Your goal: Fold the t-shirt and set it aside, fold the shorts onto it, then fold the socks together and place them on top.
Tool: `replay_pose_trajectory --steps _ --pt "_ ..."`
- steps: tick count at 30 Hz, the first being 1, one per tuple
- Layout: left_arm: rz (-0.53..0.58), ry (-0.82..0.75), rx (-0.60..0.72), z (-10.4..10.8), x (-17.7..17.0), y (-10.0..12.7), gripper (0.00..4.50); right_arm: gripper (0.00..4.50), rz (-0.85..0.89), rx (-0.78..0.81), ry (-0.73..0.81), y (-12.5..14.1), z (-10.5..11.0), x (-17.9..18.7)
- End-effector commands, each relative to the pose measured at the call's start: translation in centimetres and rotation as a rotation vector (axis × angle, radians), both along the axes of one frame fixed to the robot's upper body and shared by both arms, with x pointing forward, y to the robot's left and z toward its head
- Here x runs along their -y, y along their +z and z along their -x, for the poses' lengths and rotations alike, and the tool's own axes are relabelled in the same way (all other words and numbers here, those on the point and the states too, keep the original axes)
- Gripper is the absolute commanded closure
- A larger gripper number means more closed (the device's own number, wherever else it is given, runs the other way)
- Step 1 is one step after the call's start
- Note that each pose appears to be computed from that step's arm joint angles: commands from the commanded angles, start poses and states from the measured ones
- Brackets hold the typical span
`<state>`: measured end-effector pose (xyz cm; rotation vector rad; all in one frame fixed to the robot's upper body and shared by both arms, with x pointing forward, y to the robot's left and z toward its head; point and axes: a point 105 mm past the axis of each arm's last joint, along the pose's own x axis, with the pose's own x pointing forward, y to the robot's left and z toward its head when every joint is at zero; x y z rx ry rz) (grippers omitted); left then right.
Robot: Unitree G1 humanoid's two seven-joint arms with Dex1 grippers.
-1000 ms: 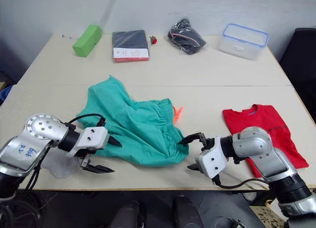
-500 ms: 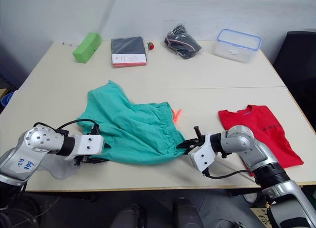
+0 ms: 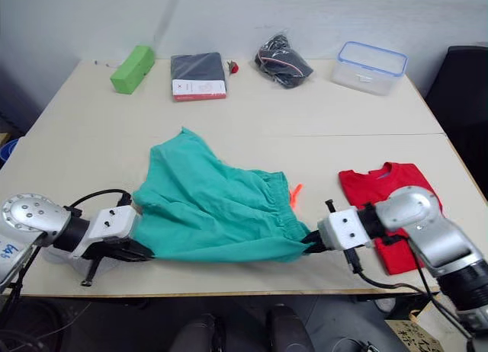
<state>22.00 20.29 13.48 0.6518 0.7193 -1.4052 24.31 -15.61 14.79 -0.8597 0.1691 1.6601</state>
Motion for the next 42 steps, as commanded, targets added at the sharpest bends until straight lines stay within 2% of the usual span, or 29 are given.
replay_pose_trajectory --steps 1,4,6,8,12,14,16,18,20,22,24,25,26,29,32,35,38,42 --pt "0.047 -0.083 -0.053 1.3 1.3 1.1 4.46 4.50 -0.052 -0.078 -0.013 1.6 0.3 -0.4" --pt "0.102 -0.090 -0.036 0.6 1.8 2.0 4.46 4.50 -0.188 -0.175 -0.069 3.6 -0.4 -1.3" --pt "0.183 -0.064 0.017 -1.2 2.3 3.7 4.46 4.50 -0.307 -0.154 -0.175 5.3 -3.1 -1.7" --pt "0.239 -0.013 0.121 -4.0 2.5 5.8 4.46 4.50 -0.371 -0.092 -0.282 6.5 -6.0 -1.4" --pt "0.321 0.213 0.535 -12.9 1.7 12.2 4.46 4.50 -0.463 0.116 -0.495 9.5 -11.7 0.2" --pt "0.295 0.351 0.852 -17.0 0.4 16.3 4.46 4.50 -0.507 0.221 -0.554 11.3 -13.5 0.7" --pt "0.357 0.460 1.074 -19.0 -0.3 20.7 4.46 4.50 -0.589 0.344 -0.630 13.8 -15.2 1.2" --pt "0.454 0.508 1.071 -19.5 -0.4 22.6 4.46 4.50 -0.658 0.364 -0.675 15.3 -15.9 1.4" --pt "0.460 0.365 0.983 -18.4 1.1 21.4 4.46 4.50 -0.608 0.344 -0.590 14.4 -14.9 0.6" --pt "0.434 0.227 0.820 -16.7 2.5 18.7 4.28 4.50 -0.507 0.310 -0.489 12.3 -13.4 -0.2" --pt "0.397 0.057 0.542 -12.7 4.8 14.0 3.89 4.50 -0.440 0.271 -0.441 10.2 -12.0 -0.7" --pt "0.395 -0.006 0.448 -10.9 5.9 12.5 3.60 4.50 -0.420 0.267 -0.425 9.6 -11.5 -0.8" --pt "0.395 -0.037 0.398 -9.7 6.5 11.7 3.25 4.50 -0.408 0.268 -0.416 9.3 -11.2 -0.9" --pt "0.442 -0.014 0.261 -8.0 10.0 9.3 2.36 4.50 -0.374 0.249 -0.412 8.1 -10.4 -0.7" --pt "0.446 -0.005 0.178 -7.6 13.3 7.9 1.46 4.50 -0.355 0.227 -0.425 7.4 -10.1 -0.4" --pt "0.451 0.002 0.154 -8.3 17.2 8.2 1.46 4.50 -0.325 0.208 -0.427 6.7 -9.9 -0.1" --pt "0.453 0.030 0.124 -8.8 19.2 9.3 1.46 4.50 -0.319 0.199 -0.425 6.4 -9.8 -0.1" --pt "0.302 -0.079 0.026 -6.1 19.7 6.4 1.46 4.50 -0.318 0.191 -0.424 6.1 -9.7 -0.2"
